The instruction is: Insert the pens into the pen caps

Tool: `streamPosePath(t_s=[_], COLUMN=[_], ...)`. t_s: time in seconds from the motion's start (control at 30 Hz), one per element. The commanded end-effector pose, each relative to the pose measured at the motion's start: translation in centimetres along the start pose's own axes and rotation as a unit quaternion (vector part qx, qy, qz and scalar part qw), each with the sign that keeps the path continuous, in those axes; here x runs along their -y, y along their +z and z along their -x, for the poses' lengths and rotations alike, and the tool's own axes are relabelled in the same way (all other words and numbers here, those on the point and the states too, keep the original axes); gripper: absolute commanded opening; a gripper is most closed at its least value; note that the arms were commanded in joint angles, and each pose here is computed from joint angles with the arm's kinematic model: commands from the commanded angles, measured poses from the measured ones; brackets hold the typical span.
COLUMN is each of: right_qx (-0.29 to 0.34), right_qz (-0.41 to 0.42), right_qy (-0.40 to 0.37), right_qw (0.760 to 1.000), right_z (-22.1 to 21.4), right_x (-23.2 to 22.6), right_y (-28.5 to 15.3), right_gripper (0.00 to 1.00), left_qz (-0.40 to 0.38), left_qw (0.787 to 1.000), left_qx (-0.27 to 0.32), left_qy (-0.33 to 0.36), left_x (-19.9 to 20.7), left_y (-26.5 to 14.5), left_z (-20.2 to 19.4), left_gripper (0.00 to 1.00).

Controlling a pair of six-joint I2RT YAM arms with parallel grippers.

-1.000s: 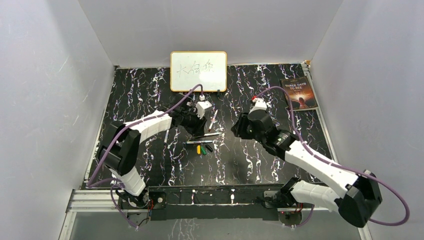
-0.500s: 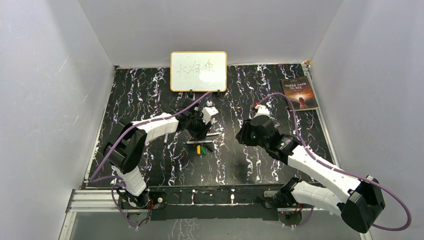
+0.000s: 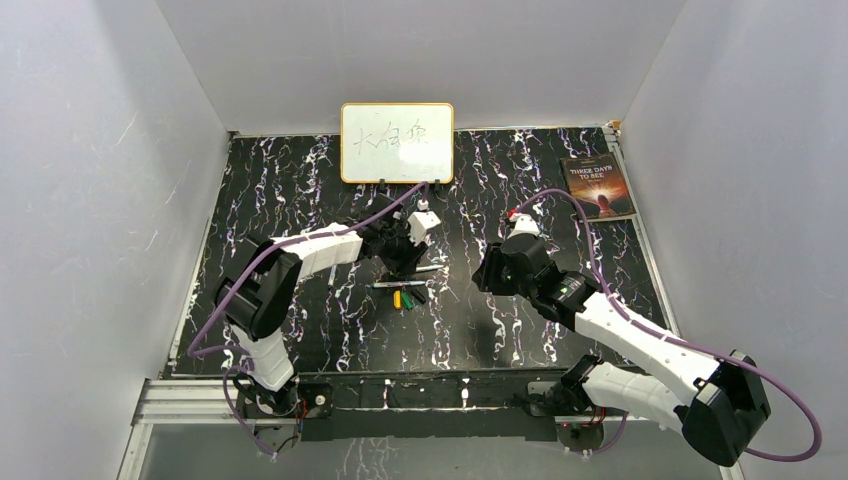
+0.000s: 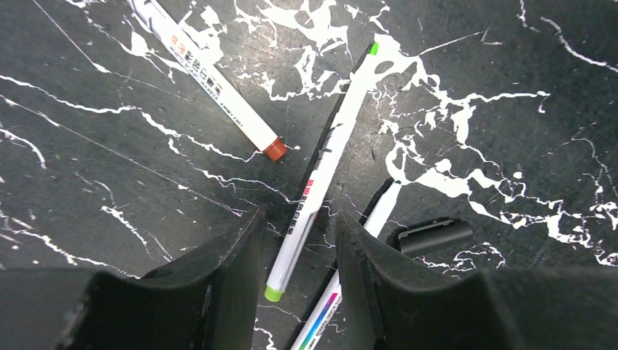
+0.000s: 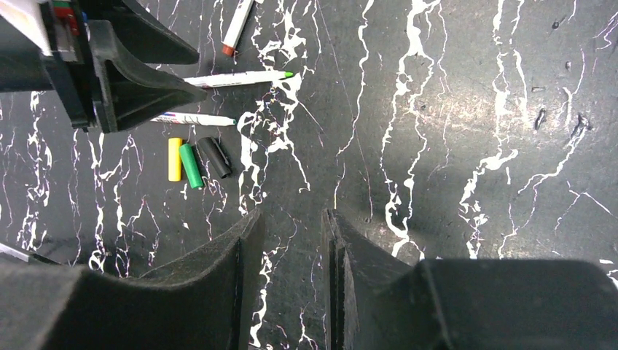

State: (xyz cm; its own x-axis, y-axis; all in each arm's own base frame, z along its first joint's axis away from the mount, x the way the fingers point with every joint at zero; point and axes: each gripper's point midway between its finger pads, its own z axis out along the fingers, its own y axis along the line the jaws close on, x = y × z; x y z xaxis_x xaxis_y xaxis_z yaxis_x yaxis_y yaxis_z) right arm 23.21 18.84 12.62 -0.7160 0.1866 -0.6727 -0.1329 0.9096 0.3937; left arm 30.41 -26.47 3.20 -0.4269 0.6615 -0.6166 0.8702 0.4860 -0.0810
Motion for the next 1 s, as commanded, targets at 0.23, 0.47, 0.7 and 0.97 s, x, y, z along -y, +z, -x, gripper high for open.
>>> streamPosePath(t_s=[0.23, 0.47, 0.7, 0.97], right_qx=[0.021, 0.022, 0.018, 0.053], right_qz=[0.014, 0.013, 0.027, 0.077], right_qy=[-0.005, -0.009, -0.004, 0.042], right_qw=[1.000, 1.000, 0.999, 0.995], right_z=[1.1, 1.1, 1.1, 3.2], right_x=[-0.4, -0.3, -0.9, -3.3], right_y=[-0.3, -0.2, -0.3, -1.7], right_gripper=[0.33, 0.33, 0.33, 0.41], left_qz=[0.001, 0.011, 0.002, 0.012], left_qw=[1.000, 0.997, 0.999, 0.999], left_qx=[-0.023, -0.065, -0.048, 0.051], left_qy=[0.014, 0.029, 0.013, 0.009], left_x=[0.0, 0.7, 2.0, 2.9], left_y=[1.1, 1.6, 1.7, -2.7], left_z=[-0.8, -3.2, -2.8, 2.5], left_gripper=[0.32, 0.02, 0.00, 0.00])
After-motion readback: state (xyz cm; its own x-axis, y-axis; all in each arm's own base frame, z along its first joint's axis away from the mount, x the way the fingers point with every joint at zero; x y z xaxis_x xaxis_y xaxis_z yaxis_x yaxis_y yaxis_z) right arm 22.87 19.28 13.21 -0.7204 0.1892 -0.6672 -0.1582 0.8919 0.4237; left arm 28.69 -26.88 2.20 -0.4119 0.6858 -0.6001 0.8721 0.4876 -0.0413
